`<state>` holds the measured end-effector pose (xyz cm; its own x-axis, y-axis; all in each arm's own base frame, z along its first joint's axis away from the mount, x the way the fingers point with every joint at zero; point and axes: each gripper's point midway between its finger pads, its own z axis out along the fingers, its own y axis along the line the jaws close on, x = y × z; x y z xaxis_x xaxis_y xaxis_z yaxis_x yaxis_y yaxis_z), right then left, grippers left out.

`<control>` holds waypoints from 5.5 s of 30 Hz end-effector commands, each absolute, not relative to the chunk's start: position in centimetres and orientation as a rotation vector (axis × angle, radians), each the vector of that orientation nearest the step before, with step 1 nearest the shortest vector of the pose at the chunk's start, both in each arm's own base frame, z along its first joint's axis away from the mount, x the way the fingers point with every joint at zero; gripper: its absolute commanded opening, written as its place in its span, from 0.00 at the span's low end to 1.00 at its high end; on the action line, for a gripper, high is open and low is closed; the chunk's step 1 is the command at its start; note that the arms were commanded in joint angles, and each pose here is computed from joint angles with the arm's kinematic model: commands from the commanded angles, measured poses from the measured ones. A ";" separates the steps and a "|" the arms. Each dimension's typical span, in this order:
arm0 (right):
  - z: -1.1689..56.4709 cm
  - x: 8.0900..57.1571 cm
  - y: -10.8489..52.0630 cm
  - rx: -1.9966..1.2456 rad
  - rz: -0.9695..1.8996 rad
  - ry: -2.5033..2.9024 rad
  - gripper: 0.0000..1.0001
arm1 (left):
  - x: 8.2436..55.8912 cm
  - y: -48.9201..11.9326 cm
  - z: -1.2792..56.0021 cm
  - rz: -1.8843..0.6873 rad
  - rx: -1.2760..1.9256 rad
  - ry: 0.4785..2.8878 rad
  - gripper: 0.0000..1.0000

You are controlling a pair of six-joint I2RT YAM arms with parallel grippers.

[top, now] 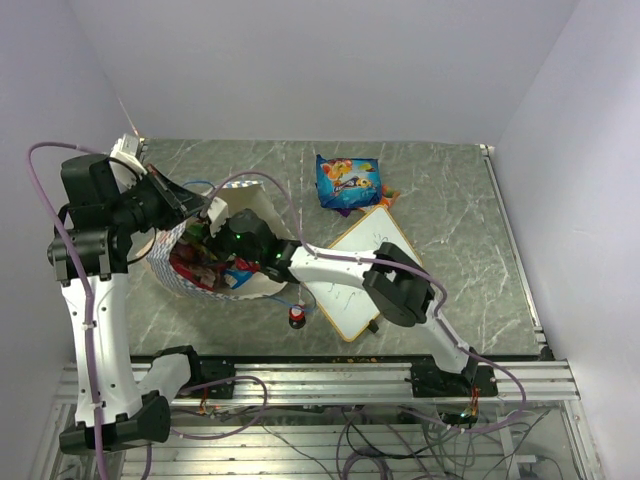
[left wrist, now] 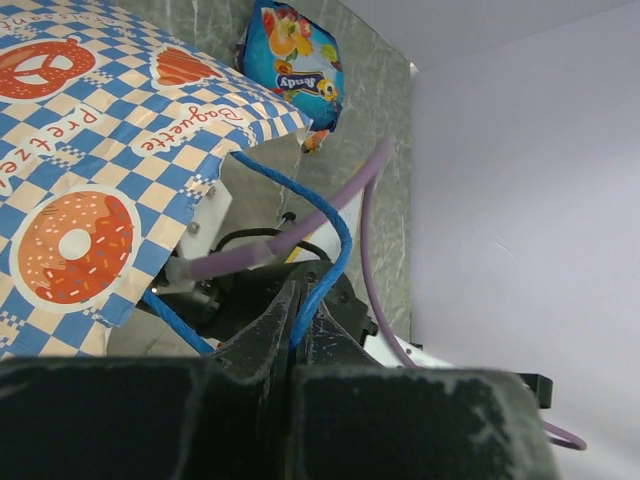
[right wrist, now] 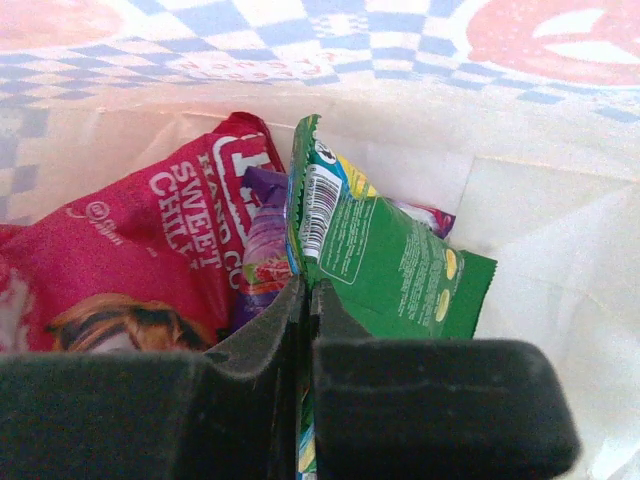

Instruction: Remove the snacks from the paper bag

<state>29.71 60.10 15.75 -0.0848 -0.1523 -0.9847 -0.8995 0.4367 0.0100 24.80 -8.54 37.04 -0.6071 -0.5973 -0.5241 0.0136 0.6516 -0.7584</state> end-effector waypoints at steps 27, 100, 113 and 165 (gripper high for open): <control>25.9 29.3 57.2 -0.952 0.910 1.402 0.00 | 25.1 -7.1 40.4 -0.811 -0.404 1.917 0.07; 22.1 54.2 25.6 -0.709 -0.321 1.616 0.00 | 25.6 -6.7 37.8 -0.776 -0.418 2.088 0.07; 13.8 54.9 27.3 -0.751 -0.195 1.739 0.00 | 25.6 -6.4 37.7 -0.744 -0.415 2.102 0.07; 27.0 34.0 32.3 -0.863 0.363 1.657 0.75 | 36.2 -4.5 52.0 -0.491 0.089 1.714 0.07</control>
